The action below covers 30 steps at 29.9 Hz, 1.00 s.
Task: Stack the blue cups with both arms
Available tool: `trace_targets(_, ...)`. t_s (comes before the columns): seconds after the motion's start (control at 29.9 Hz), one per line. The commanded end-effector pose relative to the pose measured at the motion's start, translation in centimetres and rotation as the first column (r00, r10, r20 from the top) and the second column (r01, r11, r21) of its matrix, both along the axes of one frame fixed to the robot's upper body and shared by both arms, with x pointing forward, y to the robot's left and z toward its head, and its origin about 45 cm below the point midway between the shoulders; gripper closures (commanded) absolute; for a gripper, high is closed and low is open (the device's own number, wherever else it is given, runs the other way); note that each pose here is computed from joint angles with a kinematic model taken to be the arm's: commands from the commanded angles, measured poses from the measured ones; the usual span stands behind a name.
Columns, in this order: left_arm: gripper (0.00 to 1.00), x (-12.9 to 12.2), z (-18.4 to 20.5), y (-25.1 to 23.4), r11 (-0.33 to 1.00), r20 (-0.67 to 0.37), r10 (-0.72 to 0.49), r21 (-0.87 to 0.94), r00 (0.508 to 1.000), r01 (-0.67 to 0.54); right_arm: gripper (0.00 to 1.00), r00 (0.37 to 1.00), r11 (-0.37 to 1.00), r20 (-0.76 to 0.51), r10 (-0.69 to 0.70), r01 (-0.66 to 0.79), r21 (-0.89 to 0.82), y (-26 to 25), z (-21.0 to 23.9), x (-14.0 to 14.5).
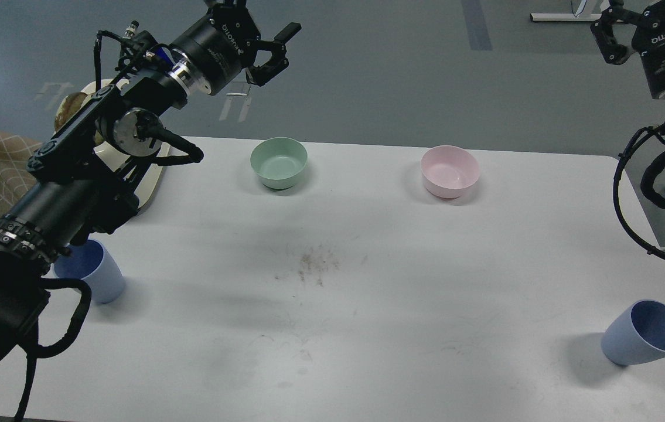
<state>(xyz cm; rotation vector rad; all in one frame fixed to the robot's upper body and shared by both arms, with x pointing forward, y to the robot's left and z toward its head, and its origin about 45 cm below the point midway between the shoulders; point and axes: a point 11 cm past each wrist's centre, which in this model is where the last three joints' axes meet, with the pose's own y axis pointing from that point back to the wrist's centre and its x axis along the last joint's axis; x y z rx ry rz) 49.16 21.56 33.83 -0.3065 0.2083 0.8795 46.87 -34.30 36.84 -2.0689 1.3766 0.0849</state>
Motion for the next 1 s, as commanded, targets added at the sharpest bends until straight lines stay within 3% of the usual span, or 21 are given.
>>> trace_targets(0.0,0.02,0.4,-0.5,0.6,1.000,-0.031,0.014,0.018,0.999,-0.013,0.00,1.000,1.000,-0.003,-0.008,0.008,-0.010,-0.2,0.1,0.1)
trace_targets(0.7,0.02,0.6,-0.2,1.9,0.998,-0.040,0.037,0.049,0.999,-0.035,0.00,0.995,0.988,-0.084,0.050,-0.062,-0.139,1.9,-2.8,0.0)
trace_targets(0.97,0.02,-1.0,0.8,2.9,0.987,0.080,0.015,0.155,0.997,-0.027,0.00,0.994,0.982,-0.105,0.027,-0.046,-0.184,-1.9,-3.6,-1.4)
